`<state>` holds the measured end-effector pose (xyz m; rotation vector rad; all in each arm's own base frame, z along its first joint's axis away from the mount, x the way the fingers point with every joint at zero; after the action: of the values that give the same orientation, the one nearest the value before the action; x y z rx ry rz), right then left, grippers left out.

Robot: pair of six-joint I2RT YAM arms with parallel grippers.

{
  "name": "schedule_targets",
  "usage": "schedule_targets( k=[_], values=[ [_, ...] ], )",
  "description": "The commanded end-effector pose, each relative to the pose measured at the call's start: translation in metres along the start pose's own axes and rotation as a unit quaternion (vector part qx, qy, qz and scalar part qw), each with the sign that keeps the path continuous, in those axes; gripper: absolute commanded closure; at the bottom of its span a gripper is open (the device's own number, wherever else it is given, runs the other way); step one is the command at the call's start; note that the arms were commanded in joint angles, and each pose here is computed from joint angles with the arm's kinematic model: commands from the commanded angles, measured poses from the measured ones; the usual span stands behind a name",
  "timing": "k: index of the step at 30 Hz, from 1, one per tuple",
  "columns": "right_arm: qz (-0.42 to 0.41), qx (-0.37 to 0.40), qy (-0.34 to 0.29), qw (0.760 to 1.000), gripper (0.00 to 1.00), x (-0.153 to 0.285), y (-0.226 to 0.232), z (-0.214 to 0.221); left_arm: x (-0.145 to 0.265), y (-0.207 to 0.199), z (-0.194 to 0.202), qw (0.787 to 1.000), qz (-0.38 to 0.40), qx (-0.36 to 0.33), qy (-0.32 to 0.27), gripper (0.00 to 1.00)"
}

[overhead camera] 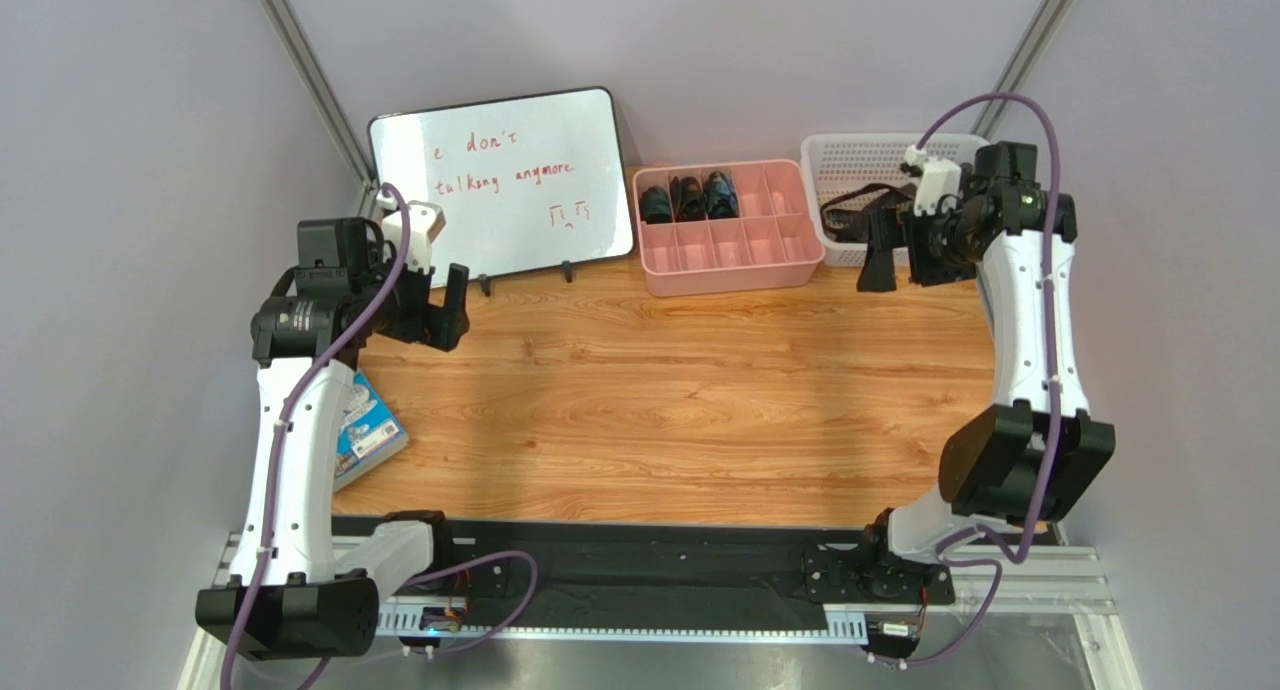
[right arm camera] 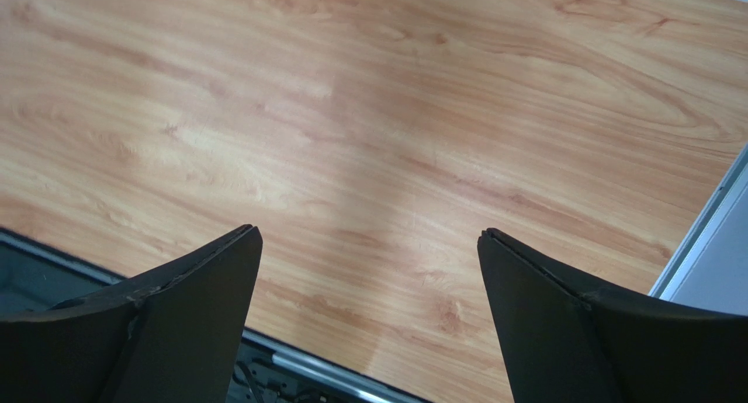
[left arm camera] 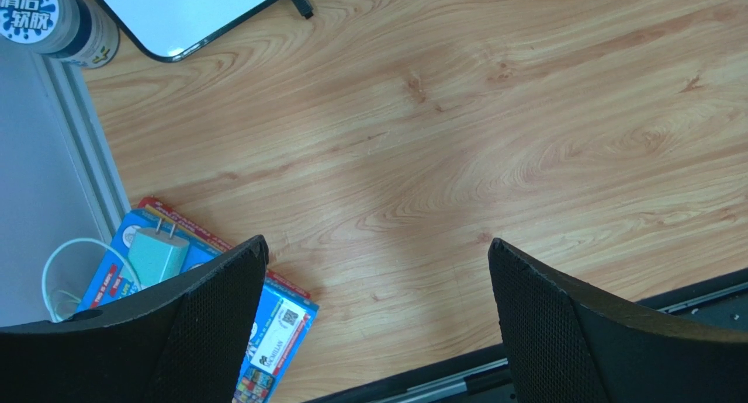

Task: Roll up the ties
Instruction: Pick up the tie from the bin.

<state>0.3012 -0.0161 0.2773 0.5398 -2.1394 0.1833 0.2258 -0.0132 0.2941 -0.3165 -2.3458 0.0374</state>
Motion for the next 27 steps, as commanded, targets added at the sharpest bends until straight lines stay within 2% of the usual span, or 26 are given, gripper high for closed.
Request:
schedule_targets(
  k=[1, 5, 6, 8, 10, 12, 13, 14, 15, 17, 19, 20, 21, 23, 27],
  values=[
    [0.025, -0.055, -0.068, 0.996, 0.0, 0.005, -0.041, -0.034, 0.008, -0.001, -0.027, 0.998, -0.003, -0.012, -0.057, 0.0],
    [0.06, -0.114, -0.092, 0.987, 0.0, -0.009, -0.086, -0.056, 0.005, -0.003, -0.042, 0.998, 0.009, 0.003, -0.068, 0.01],
    [0.078, -0.144, -0.083, 0.983, 0.0, -0.025, -0.105, -0.057, 0.001, -0.003, -0.046, 0.997, 0.011, 0.006, -0.07, 0.0],
    [0.117, -0.158, -0.093, 0.976, 0.0, -0.028, -0.127, -0.069, -0.001, -0.003, -0.053, 0.997, 0.017, 0.01, -0.079, 0.0],
    [0.171, -0.189, -0.076, 0.964, 0.0, -0.053, -0.162, -0.068, -0.005, -0.005, -0.058, 0.996, 0.027, 0.014, -0.084, 0.01],
    [0.218, -0.199, -0.094, 0.951, 0.0, -0.055, -0.19, -0.081, -0.01, -0.005, -0.061, 0.996, 0.033, 0.017, -0.085, 0.01],
    [0.219, -0.222, -0.084, 0.947, 0.0, -0.078, -0.205, -0.076, -0.014, -0.005, -0.062, 0.996, 0.037, 0.018, -0.084, 0.0],
    [0.228, -0.23, -0.089, 0.942, 0.0, -0.082, -0.216, -0.077, -0.017, -0.005, -0.063, 0.996, 0.039, 0.018, -0.082, 0.0],
    [0.245, -0.224, -0.122, 0.935, 0.0, -0.076, -0.23, -0.091, -0.02, -0.004, -0.063, 0.996, 0.04, 0.018, -0.079, 0.0],
    [0.261, -0.244, -0.134, 0.924, 0.0, -0.095, -0.254, -0.089, -0.026, -0.001, -0.064, 0.996, 0.039, 0.018, -0.073, 0.0],
    [0.289, -0.244, -0.18, 0.908, 0.0, -0.1, -0.278, -0.098, -0.031, 0.001, -0.063, 0.997, 0.035, 0.017, -0.067, 0.01],
    [0.314, -0.249, -0.215, 0.891, 0.0, -0.102, -0.295, -0.104, -0.033, 0.002, -0.062, 0.997, 0.035, 0.019, -0.064, 0.01],
    [0.32, -0.252, -0.228, 0.885, 0.0, -0.107, -0.301, -0.105, -0.035, 0.002, -0.062, 0.997, 0.034, 0.019, -0.062, 0.01],
    [0.321, -0.251, -0.258, 0.876, 0.0, -0.117, -0.311, -0.11, -0.039, 0.005, -0.059, 0.998, 0.029, 0.017, -0.056, 0.01],
    [0.3, -0.274, -0.273, 0.872, 0.0, -0.154, -0.328, -0.106, -0.05, 0.012, -0.052, 0.999, 0.016, 0.015, -0.043, 0.01]
  ],
)
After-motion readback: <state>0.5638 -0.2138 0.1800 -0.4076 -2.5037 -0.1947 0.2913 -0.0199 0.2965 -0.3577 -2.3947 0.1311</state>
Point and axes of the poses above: each gripper's point midway between its finger pads, its own x axis back along the fingers, its own y axis along the line the jaws close on, z = x × y, the point moved 5 cm from there along x, back along the fingers, and after that the axes turned 9 degrees about x, right-handed, at the moved point
